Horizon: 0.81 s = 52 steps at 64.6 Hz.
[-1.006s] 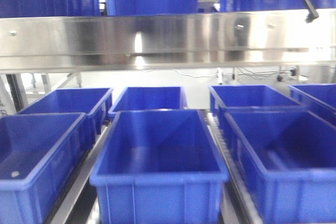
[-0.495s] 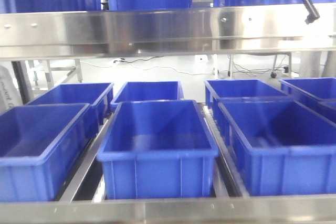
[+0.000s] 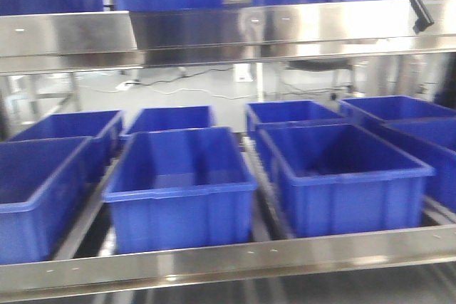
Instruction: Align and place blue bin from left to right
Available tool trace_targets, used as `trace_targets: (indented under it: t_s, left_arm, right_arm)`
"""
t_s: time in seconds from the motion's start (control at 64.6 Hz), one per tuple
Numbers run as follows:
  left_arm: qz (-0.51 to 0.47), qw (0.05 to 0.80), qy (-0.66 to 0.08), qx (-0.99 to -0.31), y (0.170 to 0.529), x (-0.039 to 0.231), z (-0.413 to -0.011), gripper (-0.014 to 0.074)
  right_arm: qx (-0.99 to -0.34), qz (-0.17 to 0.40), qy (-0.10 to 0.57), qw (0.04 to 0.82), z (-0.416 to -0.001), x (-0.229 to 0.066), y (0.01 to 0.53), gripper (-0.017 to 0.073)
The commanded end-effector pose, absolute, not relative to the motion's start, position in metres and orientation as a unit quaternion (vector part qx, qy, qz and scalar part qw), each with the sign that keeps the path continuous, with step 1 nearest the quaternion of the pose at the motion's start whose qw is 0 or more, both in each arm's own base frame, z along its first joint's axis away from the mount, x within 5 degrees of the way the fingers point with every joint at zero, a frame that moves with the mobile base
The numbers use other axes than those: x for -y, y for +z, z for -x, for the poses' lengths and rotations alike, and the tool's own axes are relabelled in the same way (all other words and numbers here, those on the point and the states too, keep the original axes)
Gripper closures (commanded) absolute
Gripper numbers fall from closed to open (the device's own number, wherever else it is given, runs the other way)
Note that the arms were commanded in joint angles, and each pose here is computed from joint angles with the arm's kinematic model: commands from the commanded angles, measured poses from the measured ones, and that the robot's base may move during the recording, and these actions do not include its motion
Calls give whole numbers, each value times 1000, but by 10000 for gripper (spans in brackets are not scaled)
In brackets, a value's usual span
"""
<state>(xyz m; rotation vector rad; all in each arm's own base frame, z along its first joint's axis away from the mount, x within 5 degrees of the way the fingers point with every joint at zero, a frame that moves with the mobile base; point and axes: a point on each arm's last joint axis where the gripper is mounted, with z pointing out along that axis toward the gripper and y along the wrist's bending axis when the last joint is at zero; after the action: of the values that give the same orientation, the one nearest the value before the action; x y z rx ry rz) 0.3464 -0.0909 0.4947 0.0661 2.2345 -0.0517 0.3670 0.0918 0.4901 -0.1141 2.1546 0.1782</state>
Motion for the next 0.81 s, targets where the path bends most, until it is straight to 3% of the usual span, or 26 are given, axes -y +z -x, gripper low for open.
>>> trace_targets:
  t_s: [0.0,0.79]
  left_arm:
    - [-42,487,-53,-871,516,96,-335,606]
    - [-42,487,-53,-871,516,96,-335,606]
  right_arm:
    - [-839,35,75,537,-364,-88,512,638]
    - [-839,35,75,537,-364,-88,512,638]
